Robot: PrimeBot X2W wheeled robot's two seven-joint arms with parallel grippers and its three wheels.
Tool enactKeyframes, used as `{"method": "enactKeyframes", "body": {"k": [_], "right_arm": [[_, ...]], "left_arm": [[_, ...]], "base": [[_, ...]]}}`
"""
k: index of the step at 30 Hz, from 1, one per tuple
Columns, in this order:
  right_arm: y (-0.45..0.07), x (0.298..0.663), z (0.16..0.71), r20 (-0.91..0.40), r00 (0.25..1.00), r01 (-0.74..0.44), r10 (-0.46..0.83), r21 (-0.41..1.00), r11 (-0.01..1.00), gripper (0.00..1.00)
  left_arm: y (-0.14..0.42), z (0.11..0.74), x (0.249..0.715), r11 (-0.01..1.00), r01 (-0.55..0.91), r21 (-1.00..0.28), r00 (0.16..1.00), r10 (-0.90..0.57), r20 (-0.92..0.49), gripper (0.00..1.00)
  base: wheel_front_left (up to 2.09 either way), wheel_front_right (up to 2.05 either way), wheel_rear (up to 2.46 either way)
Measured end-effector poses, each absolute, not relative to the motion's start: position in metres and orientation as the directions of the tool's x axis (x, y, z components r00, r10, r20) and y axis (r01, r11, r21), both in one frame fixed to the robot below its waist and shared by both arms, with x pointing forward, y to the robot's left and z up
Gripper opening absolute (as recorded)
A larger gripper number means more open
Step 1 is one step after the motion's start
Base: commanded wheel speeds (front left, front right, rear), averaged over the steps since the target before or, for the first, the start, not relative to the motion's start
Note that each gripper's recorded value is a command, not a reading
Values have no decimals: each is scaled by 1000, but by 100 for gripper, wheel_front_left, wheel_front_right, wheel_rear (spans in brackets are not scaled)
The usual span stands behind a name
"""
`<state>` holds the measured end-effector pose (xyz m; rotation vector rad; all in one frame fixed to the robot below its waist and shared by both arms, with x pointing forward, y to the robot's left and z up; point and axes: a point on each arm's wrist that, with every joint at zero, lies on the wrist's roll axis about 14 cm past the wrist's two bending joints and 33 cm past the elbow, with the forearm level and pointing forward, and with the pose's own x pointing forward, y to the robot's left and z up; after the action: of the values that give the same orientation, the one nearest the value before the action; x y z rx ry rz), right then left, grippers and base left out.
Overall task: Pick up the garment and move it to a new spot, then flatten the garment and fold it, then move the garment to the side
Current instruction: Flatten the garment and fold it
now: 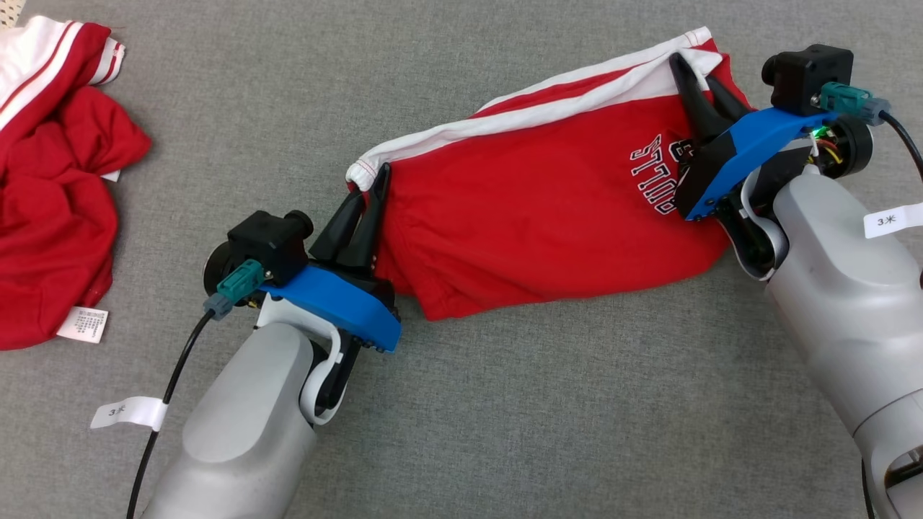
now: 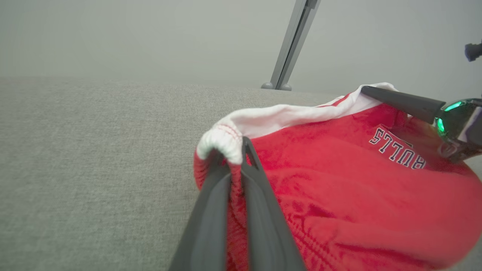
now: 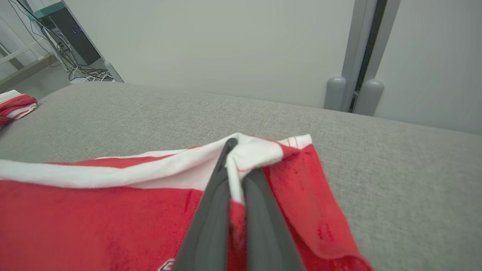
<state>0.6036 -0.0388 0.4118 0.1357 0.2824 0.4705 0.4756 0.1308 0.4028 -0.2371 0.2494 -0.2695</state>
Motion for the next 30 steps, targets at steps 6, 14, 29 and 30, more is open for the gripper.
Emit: {"method": "enactKeyframes", "body": {"k": [6, 14, 29, 30], "right_arm": [[-52, 601, 412, -256, 860, -415, 441, 149, 897, 100], [-81, 588, 422, -268, 879, -385, 395, 90, 919, 100], [-97, 579, 400, -352, 865, -364, 358, 52, 930, 100], [-98, 578, 396, -367, 860, -363, 355, 50, 931, 100]], "left_arm": [[129, 407, 475, 937, 241, -251, 933, -295, -205, 100], [144, 411, 446, 948, 207, -242, 943, -259, -208, 100], [232, 466, 421, 986, -62, -152, 998, 57, -34, 100], [238, 468, 419, 986, -84, -146, 996, 81, -27, 100]], "base": [[0, 0, 0], [0, 0, 0], [0, 0, 0], [0, 0, 0]]}}
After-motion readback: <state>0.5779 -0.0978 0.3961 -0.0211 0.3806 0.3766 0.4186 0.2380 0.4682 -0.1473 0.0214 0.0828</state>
